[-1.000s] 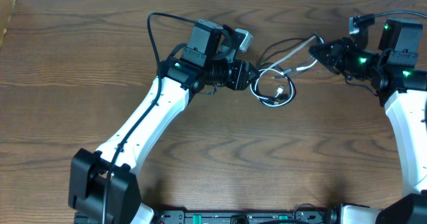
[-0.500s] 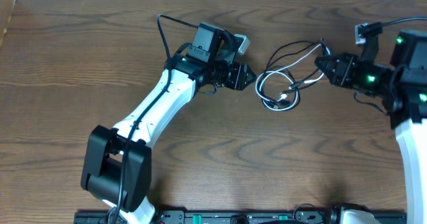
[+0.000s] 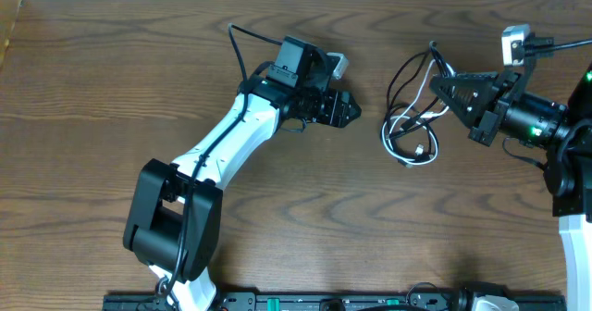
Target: Untangle cables
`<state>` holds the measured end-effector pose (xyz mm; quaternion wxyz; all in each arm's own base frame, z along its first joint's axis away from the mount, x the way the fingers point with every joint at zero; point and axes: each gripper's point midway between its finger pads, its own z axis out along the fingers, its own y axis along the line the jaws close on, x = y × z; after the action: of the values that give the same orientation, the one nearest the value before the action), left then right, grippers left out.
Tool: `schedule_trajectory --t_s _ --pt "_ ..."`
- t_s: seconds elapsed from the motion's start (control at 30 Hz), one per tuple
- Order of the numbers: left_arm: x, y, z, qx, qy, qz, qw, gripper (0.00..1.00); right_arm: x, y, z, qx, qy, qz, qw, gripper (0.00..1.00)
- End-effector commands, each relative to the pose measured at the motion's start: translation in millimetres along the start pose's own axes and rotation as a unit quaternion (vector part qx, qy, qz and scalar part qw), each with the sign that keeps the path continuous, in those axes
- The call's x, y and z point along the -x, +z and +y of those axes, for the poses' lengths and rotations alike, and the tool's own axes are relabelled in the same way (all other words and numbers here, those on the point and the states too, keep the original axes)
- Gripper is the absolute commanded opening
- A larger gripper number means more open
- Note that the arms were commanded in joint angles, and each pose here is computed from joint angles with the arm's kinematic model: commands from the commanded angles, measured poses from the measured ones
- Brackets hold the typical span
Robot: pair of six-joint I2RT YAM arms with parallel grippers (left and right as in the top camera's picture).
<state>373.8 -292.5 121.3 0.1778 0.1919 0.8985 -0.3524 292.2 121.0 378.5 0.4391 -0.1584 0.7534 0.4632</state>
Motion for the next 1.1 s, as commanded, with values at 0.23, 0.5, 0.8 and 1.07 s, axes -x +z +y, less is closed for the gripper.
schedule_trajectory --t_s 0.23,0.5,0.8,1.07 --pt "-23 53 -6 -0.095 -0.041 0.047 0.993 0.68 2 -2 20 0.047 -0.021 0.005 0.999 0.01" --pt "-32 88 -10 -0.165 -0.089 0.065 0.980 0.68 1 -3 23 0.053 -0.022 0.006 0.998 0.01" --pt "-34 114 -15 -0.120 -0.088 0.049 0.988 0.69 1 -3 23 0.052 -0.023 0.005 0.998 0.01" --pt "-46 129 -4 -0.090 -0.093 0.059 0.990 0.60 1 -3 23 0.052 -0.020 0.007 0.998 0.01"
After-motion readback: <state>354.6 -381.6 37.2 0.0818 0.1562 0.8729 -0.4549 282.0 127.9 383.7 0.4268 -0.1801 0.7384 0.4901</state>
